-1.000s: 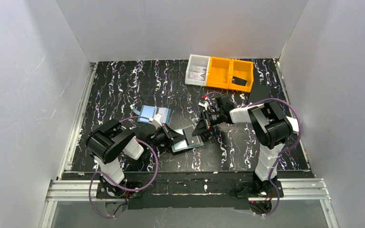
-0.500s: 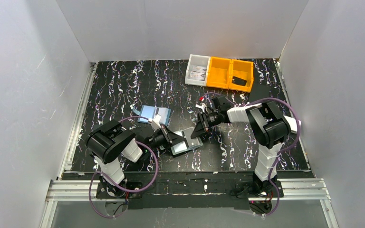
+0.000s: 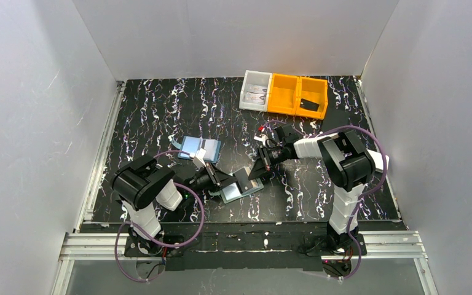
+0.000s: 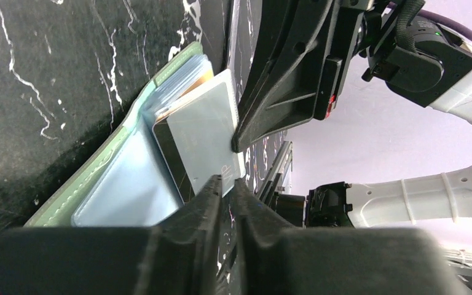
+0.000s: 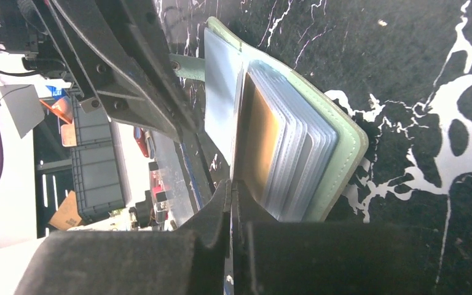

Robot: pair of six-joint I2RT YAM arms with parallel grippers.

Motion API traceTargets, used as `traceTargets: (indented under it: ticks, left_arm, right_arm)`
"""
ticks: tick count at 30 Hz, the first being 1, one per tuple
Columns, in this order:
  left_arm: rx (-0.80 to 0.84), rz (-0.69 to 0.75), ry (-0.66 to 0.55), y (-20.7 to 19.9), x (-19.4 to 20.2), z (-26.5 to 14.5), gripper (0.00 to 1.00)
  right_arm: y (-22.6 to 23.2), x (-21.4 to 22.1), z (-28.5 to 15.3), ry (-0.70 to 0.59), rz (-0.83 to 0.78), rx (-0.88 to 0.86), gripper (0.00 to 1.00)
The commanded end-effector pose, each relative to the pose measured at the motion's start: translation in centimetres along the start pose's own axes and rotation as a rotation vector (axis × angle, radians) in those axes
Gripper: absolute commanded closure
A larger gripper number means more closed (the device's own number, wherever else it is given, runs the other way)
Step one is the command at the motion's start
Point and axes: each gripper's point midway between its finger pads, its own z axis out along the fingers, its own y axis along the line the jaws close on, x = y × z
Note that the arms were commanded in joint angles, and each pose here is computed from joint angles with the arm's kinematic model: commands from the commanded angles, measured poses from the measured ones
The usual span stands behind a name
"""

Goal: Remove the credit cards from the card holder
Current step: Remove the credit card from the card holder.

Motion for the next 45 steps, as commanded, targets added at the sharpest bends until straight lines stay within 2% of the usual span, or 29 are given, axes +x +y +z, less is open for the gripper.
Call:
traceTargets:
  ticks: [1, 6, 11, 18, 27, 28, 31, 32, 45]
  left_arm:
    - [0.019, 0.011, 0.017, -0.2, 0.1, 0.1, 0.78]
    - [0.005, 0.009, 0.013, 0.2, 0.3, -0.2, 0.68]
    - [-0.016, 0.004, 0.012, 0.8, 0.5, -0.5, 0.63]
    - [-0.035, -0.007, 0.021, 1.5, 0.8, -0.1, 0.62]
    - [-0.032, -0.007, 0.026, 1.4, 0.9, 0.2, 0.62]
    - [-0.032, -0.007, 0.025, 1.4, 0.9, 0.2, 0.61]
    - [-0.032, -0.009, 0.023, 1.4, 0.9, 0.1, 0.61]
    - [-0.033, -0.011, 0.023, 1.4, 0.9, 0.2, 0.61]
    - [-0.025, -0.033, 0.024, 1.0, 0.8, 0.4, 0.57]
  right_arm:
    - [0.2, -0.8, 0.0, -0.002, -0.019, -0.019, 0.99]
    - [-0.2, -0.6, 0.2, -0.001, -0.007, -0.008, 0.99]
    - [-0.7, -0.5, 0.3, 0.001, 0.001, 0.008, 0.8]
    - [-0.7, -0.3, 0.5, 0.01, 0.003, 0.007, 0.72]
    - [-0.6, 0.1, 1.1, 0.032, 0.017, -0.012, 0.75]
    - [-0.6, 0.2, 1.2, 0.033, 0.019, -0.015, 0.78]
    - [-0.4, 0.2, 1.2, 0.035, 0.028, -0.029, 0.96]
    - [-0.2, 0.2, 1.2, 0.036, 0.036, -0.036, 0.99]
    - [2.6, -1.1, 0.2, -0.019, 0.026, -0.136, 0.99]
